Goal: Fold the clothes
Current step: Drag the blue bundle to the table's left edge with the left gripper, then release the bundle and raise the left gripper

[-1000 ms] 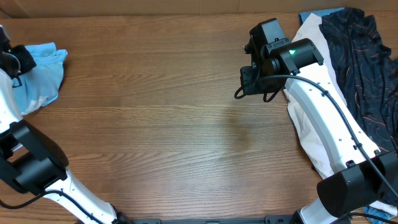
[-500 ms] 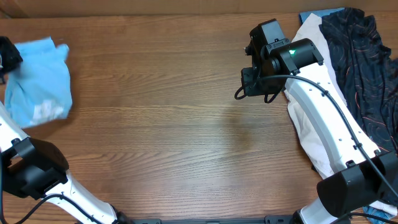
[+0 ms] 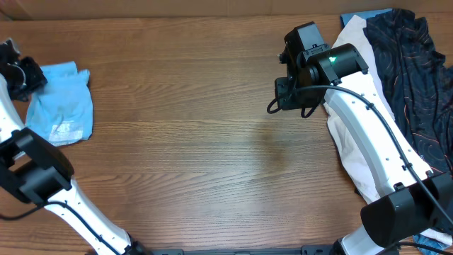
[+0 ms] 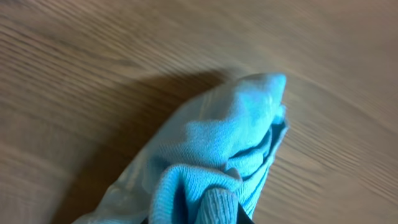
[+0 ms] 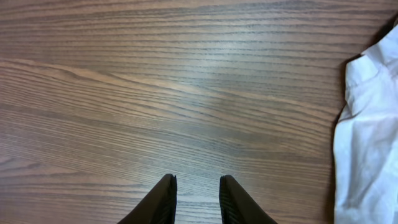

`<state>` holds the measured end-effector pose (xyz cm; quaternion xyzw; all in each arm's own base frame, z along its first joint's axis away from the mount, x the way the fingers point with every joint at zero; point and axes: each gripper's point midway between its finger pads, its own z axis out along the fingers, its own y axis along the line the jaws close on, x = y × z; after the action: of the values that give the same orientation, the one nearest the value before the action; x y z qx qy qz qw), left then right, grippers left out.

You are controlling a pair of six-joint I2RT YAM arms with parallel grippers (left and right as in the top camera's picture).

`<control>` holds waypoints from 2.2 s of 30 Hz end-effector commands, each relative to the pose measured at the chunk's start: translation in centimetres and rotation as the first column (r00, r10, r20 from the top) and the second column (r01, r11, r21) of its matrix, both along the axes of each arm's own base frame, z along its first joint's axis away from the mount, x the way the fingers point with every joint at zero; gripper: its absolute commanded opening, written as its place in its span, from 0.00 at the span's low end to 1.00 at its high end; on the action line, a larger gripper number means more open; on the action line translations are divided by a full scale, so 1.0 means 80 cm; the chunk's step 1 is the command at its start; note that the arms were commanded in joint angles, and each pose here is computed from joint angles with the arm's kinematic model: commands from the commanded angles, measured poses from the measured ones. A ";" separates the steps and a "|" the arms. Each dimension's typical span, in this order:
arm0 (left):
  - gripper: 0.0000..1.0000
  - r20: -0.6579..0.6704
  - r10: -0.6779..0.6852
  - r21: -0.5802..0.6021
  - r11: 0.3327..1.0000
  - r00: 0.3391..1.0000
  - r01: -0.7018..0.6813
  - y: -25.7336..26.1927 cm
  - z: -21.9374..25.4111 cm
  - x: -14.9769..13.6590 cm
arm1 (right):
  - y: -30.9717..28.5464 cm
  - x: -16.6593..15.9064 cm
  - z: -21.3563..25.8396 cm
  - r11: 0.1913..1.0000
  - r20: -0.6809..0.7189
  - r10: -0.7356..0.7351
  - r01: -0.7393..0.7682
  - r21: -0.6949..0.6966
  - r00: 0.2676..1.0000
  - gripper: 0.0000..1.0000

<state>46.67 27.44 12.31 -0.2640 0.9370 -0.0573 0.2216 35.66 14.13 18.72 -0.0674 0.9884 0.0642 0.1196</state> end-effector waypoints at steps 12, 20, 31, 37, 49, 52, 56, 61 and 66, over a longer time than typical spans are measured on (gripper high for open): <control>0.35 0.098 0.052 0.220 0.973 0.994 -0.072 0.067 0.000 0.038 | -0.002 0.002 0.008 1.000 0.018 -0.008 0.008 -0.005 1.000 0.27; 1.00 0.064 0.162 0.259 0.950 0.985 -0.173 0.084 0.017 0.019 | -0.003 0.000 0.007 1.000 0.012 -0.007 0.007 -0.008 1.000 0.27; 0.98 0.023 0.132 0.232 0.963 0.991 -0.134 0.026 0.095 -0.005 | -0.003 0.000 0.007 1.000 0.012 -0.007 0.007 -0.008 1.000 0.27; 0.47 -0.127 0.201 0.210 0.962 0.971 -0.172 0.042 0.014 -0.024 | -0.004 0.000 0.007 1.000 0.009 -0.007 0.007 -0.009 1.000 0.27; 0.29 -0.356 0.249 0.159 0.966 0.901 -0.204 0.070 -0.151 -0.056 | -0.004 -0.001 0.007 1.000 0.007 -0.008 0.008 -0.009 1.000 0.27; 0.35 -0.398 0.254 0.143 0.966 0.881 -0.214 0.072 -0.172 -0.070 | -0.004 -0.001 0.007 1.000 0.007 -0.008 0.008 -0.009 1.000 0.27; 0.45 -0.385 0.290 0.153 0.956 0.876 -0.249 0.085 -0.161 -0.078 | -0.004 -0.001 0.007 1.000 0.007 -0.008 0.008 -0.009 1.000 0.27; 0.65 -0.260 0.284 0.123 0.958 0.923 -0.260 0.086 -0.093 -0.061 | -0.002 0.003 0.008 1.000 0.020 -0.008 0.008 -0.004 1.000 0.28; 0.75 -0.053 0.236 0.146 0.963 0.970 -0.226 0.066 0.036 -0.037 | 0.003 0.017 0.013 0.999 0.062 -0.036 0.035 0.026 0.997 0.33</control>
<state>42.19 34.02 5.49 -0.3832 0.9154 0.0471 0.1137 36.38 14.36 18.94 -0.0625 0.9865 0.0684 0.1348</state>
